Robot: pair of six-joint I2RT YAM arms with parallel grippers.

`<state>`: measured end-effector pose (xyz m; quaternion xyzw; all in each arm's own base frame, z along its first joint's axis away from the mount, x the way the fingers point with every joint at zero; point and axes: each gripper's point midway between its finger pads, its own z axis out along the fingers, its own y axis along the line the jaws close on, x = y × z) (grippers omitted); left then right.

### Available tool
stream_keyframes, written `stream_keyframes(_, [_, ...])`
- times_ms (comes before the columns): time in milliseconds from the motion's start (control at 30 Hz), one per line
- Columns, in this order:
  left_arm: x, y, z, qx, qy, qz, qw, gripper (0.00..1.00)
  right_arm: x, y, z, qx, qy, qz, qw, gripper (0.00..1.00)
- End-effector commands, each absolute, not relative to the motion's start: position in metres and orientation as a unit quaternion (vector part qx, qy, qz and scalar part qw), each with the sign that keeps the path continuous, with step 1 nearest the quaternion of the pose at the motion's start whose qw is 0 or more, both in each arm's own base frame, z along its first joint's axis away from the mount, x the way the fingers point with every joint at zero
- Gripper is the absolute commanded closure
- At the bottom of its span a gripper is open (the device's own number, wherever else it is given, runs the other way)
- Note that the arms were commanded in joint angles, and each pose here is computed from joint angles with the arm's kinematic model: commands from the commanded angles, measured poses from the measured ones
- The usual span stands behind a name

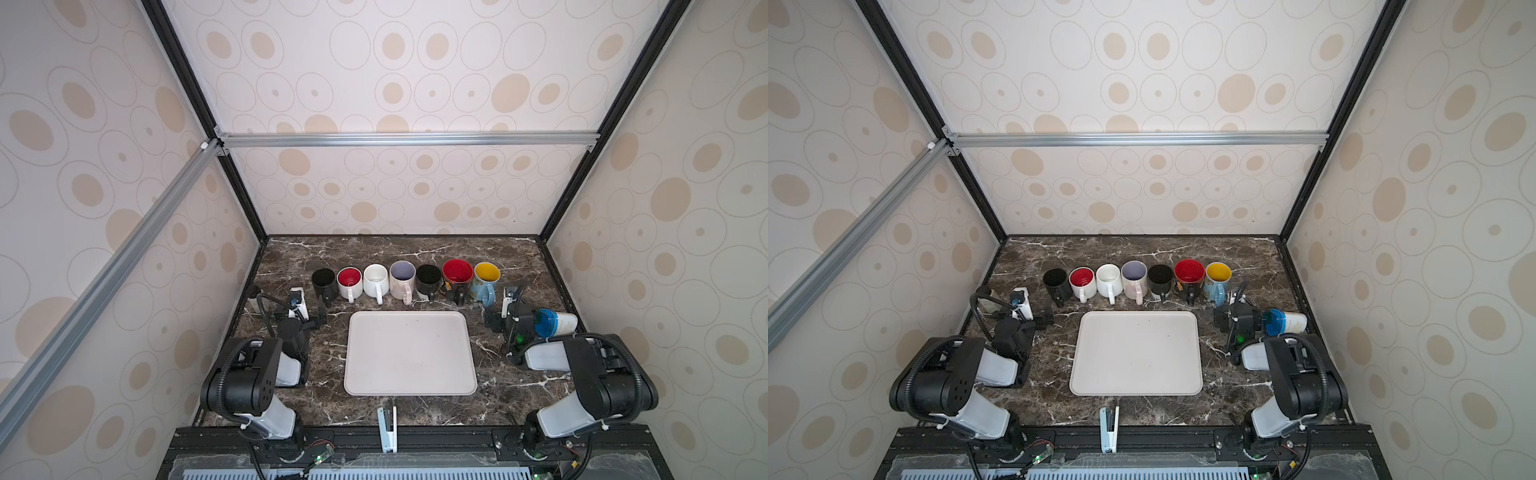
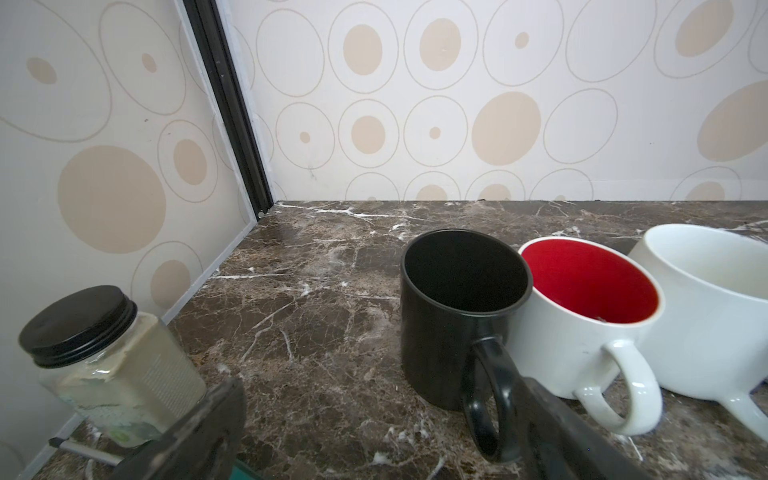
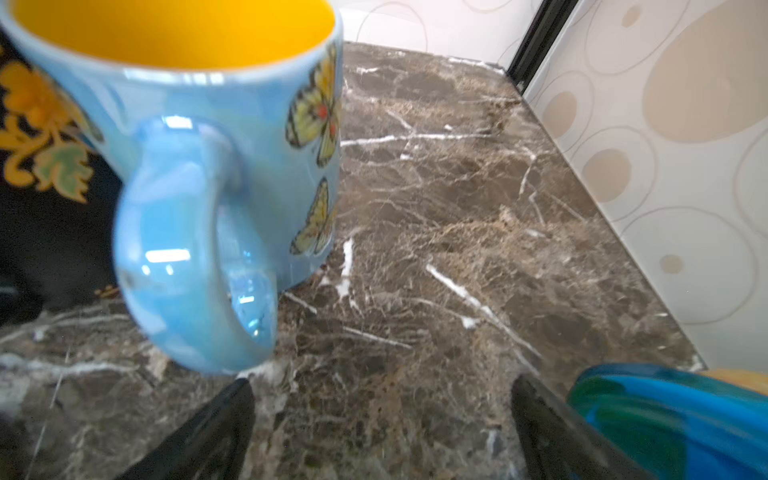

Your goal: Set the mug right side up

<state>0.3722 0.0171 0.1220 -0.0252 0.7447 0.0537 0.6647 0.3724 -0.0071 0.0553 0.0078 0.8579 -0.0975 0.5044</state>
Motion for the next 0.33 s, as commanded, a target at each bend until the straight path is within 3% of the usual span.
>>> stream_keyframes(0, [0.3787, 0.0143, 0.1293, -0.012, 0.738, 0.055, 0.672, 0.0, 0.3976, 0.0036, 0.0887, 0.003, 0.82, -0.06, 0.569, 0.01])
stream_keyframes(67, [0.379, 0.0147, 0.129, -0.012, 0.739, 0.056, 0.671, 0.0, 0.3957, 0.0012, 0.0842, 0.009, 0.838, -0.054, 0.543, 0.01])
stream_keyframes(300, [0.3777, 0.0134, 0.1297, -0.009, 0.738, 0.052, 0.673, 0.0, 0.396, 0.002, 0.087, 0.004, 0.828, -0.058, 0.557, 0.0])
